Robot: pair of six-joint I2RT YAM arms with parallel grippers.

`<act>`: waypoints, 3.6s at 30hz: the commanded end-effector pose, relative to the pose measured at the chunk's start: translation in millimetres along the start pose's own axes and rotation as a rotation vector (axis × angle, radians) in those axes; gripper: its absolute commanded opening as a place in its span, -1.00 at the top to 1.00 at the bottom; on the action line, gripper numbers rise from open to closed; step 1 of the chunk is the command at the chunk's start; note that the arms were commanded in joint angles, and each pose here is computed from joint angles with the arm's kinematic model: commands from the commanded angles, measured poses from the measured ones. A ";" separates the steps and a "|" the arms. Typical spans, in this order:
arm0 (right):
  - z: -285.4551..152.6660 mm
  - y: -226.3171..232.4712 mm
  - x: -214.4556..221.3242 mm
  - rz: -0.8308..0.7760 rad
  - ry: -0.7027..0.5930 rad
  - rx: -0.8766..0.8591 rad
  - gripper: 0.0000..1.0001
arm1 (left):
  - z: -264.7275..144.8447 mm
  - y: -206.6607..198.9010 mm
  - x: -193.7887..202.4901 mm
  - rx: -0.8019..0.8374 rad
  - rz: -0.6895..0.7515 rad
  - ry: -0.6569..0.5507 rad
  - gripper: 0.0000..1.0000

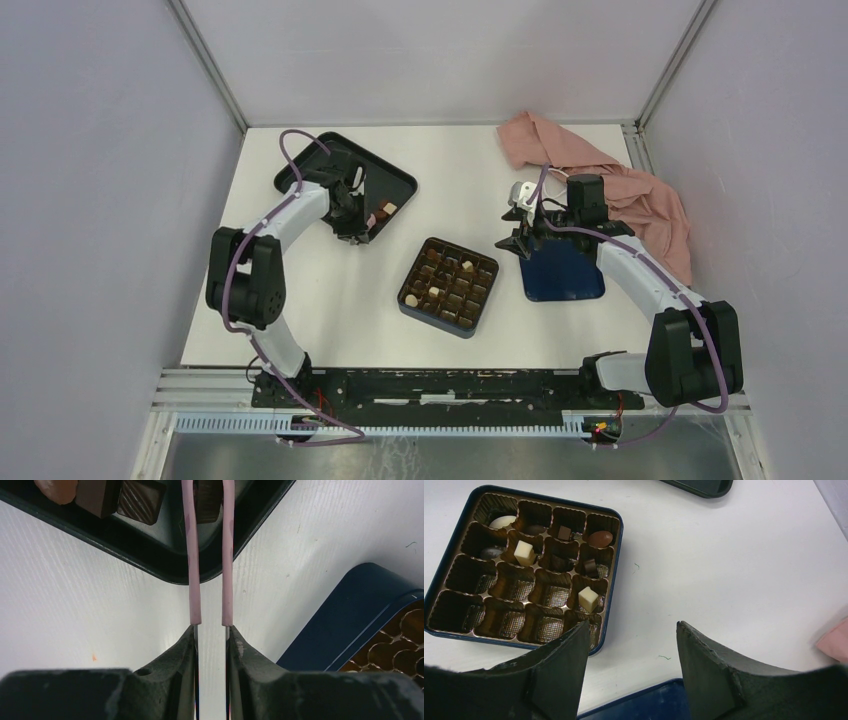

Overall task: Pack the chocolate
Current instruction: Pick up the fake chocolate from the plate, then place the fake chocolate in the packing box.

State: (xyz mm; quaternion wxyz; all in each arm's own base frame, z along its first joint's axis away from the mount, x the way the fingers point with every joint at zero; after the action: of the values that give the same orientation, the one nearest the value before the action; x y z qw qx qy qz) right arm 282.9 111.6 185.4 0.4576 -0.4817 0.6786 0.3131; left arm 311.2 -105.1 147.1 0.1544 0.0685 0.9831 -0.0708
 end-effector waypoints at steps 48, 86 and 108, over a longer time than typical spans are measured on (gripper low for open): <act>-6.4 10.0 -21.2 -0.145 -0.121 -0.048 -0.39 | -79.8 -148.0 123.7 0.569 0.289 -0.555 0.96; -5.6 9.1 -20.4 -0.132 -0.115 -0.050 -0.40 | -34.5 -198.1 137.4 0.206 0.506 -0.369 0.21; -7.4 10.5 -23.5 -0.140 -0.123 -0.051 -0.40 | -94.6 -167.7 101.1 0.264 0.357 -0.585 0.20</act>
State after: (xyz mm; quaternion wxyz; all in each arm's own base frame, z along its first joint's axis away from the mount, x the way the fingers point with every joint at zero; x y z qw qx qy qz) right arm 270.7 116.5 200.9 0.4908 -0.5110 0.6237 0.3301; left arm 139.5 -256.5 191.1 0.3670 0.2847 0.8679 -0.1762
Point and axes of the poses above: each gripper's point midway between its finger pads, its own z axis out along the fingers, its own y axis along the line the jaws close on, x = y × z, the point moved 8 cm from there along -z, back along the fingers, and after that the axes turned 9 degrees about z, right-handed, at the moved point
